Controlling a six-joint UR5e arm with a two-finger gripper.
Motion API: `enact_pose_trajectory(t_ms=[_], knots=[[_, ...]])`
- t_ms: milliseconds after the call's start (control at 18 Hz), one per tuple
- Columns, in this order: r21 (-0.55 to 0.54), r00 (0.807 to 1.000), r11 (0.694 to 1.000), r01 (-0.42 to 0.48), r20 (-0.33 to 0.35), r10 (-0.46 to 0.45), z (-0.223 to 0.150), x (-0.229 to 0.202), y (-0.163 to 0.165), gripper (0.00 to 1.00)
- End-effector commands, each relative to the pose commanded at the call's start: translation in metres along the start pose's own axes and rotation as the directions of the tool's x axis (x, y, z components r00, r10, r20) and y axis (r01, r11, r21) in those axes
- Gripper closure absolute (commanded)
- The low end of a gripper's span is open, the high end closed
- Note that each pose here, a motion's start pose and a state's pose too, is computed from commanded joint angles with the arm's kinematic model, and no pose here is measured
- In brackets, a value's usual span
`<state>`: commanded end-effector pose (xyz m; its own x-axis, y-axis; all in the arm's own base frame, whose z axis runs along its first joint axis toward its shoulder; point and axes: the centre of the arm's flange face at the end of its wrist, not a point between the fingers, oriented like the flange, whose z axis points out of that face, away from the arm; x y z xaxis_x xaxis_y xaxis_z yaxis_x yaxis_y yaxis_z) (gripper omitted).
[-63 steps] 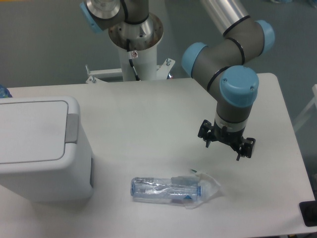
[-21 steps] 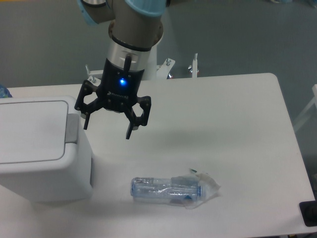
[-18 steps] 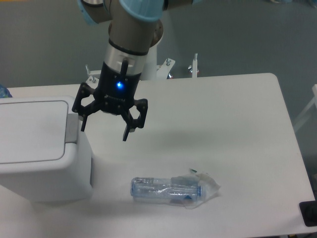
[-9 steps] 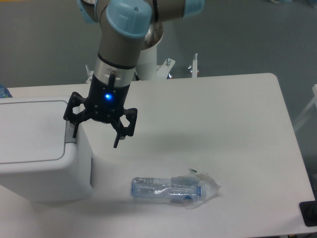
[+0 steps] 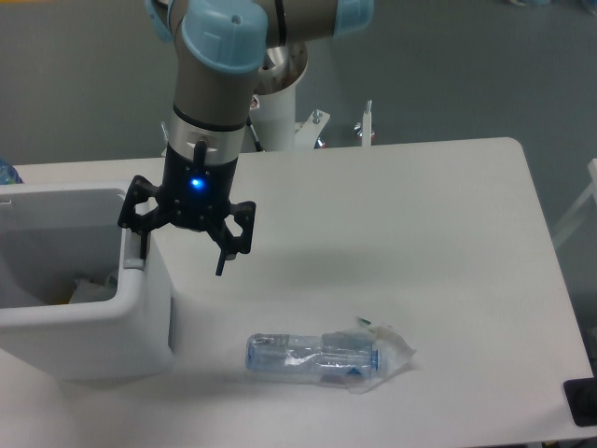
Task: Open the trash can
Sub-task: 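Lift the gripper off the opened trash can and withdraw it over the table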
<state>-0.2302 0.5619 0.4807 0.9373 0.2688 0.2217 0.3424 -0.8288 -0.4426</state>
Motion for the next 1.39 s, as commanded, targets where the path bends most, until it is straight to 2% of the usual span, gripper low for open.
enact_pose_trajectory(t_ms=[111, 556, 667, 722, 833, 889, 1167, 1333, 1389], knots=[[0.011, 1.000, 1.000, 0.026, 0.001, -0.026, -0.004, 0.001, -0.003, 0.00], [0.064, 1.000, 0.998, -0.001, 0.025, -0.001, -0.021, -0.008, -0.029, 0.00], [0.061, 0.996, 0.998, -0.028, 0.090, 0.023, -0.020, -0.029, -0.036, 0.00], [0.040, 0.986, 0.998, -0.047, 0.159, 0.040, -0.016, -0.047, -0.039, 0.00], [-0.034, 0.951, 0.998, -0.060, 0.302, 0.067, -0.012, -0.084, -0.030, 0.00], [-0.064, 0.941, 0.995, -0.082, 0.325, 0.098, -0.010, -0.092, -0.029, 0.00], [-0.136, 0.929, 0.981, -0.140, 0.325, 0.177, 0.004, -0.131, -0.024, 0.00], [-0.205, 0.907, 0.949, -0.241, 0.301, 0.296, 0.010, -0.166, -0.016, 0.00], [-0.230, 0.905, 0.941, -0.249, 0.290, 0.311, 0.019, -0.187, -0.010, 0.00]])
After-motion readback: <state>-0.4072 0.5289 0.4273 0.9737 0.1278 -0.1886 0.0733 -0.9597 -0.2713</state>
